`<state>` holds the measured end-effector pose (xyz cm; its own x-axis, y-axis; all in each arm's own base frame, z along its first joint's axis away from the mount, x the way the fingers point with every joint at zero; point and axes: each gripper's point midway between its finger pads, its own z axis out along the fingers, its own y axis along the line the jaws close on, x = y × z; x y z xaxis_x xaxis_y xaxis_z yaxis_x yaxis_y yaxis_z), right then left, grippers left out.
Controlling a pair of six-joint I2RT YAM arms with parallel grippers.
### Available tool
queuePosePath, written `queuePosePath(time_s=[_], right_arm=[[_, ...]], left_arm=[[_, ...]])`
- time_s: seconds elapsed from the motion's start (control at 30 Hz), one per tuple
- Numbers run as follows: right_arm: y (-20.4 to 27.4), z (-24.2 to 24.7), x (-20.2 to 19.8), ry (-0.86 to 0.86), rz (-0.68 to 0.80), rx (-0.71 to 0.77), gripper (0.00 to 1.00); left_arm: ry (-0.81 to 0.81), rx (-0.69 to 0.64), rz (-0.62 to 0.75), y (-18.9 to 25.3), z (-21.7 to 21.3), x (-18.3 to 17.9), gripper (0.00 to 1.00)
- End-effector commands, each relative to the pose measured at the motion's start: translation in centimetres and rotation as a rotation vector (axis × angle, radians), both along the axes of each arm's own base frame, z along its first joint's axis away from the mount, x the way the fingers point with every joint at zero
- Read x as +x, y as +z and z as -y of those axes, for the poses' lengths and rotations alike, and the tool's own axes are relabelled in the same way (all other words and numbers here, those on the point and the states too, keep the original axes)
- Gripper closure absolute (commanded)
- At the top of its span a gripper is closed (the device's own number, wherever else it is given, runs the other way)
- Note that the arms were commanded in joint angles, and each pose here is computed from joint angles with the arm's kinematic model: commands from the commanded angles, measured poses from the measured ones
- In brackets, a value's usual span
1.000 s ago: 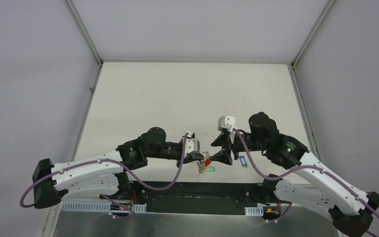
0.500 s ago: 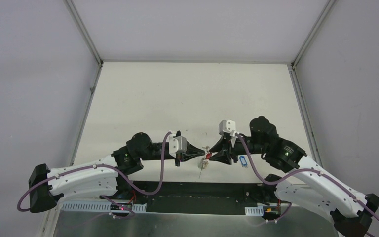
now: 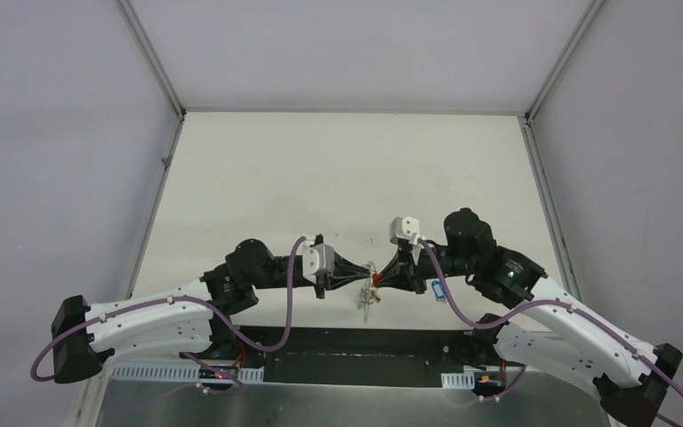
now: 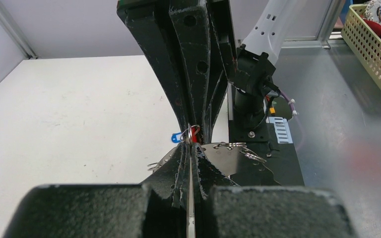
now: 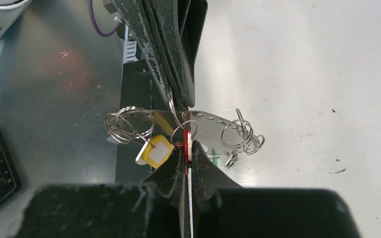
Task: Put the keys on the keyring
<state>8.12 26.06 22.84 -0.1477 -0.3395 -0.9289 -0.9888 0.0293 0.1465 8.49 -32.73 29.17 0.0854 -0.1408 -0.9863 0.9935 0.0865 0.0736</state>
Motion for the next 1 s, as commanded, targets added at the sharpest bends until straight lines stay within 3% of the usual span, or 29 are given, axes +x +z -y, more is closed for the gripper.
queuePosePath(time_s=[0.0,0.33,0.63,0.7,0.8,0.87,0.97], right_arm=[[0.0,0.1,-0.2,0.015,0.009,0.011,1.0],[-1.3,0.3,0.0,0.028,-0.001,-0.067,1.0],[-0.3,0.1,0.3,0.02,0.029,-0.039,0.97],[0.1,0.3,0.4,0.006,0.045,-0.03,0.88],[0.8,0.9,0.6,-0.027,0.077,-0.012,0.59],[1.8,1.3,0.5,-0.044,0.109,0.023,0.52],[3.3,1.5,0.3,-0.054,0.141,0.086,0.5]], left_arm=[[0.003,-0.153,0.044,4.4,-0.6,-0.4,1.0],[0.022,-0.174,0.051,4.8,-0.6,-0.1,1.0],[0.021,-0.101,0.013,3.2,0.5,0.4,1.0],[0.023,-0.092,0.009,3.0,0.5,0.4,1.0],[0.017,-0.086,0.008,2.8,0.5,0.3,1.0],[0.012,-0.085,0.01,2.9,0.4,0.2,1.0],[0.011,-0.083,0.009,2.8,0.4,0.2,1.0]])
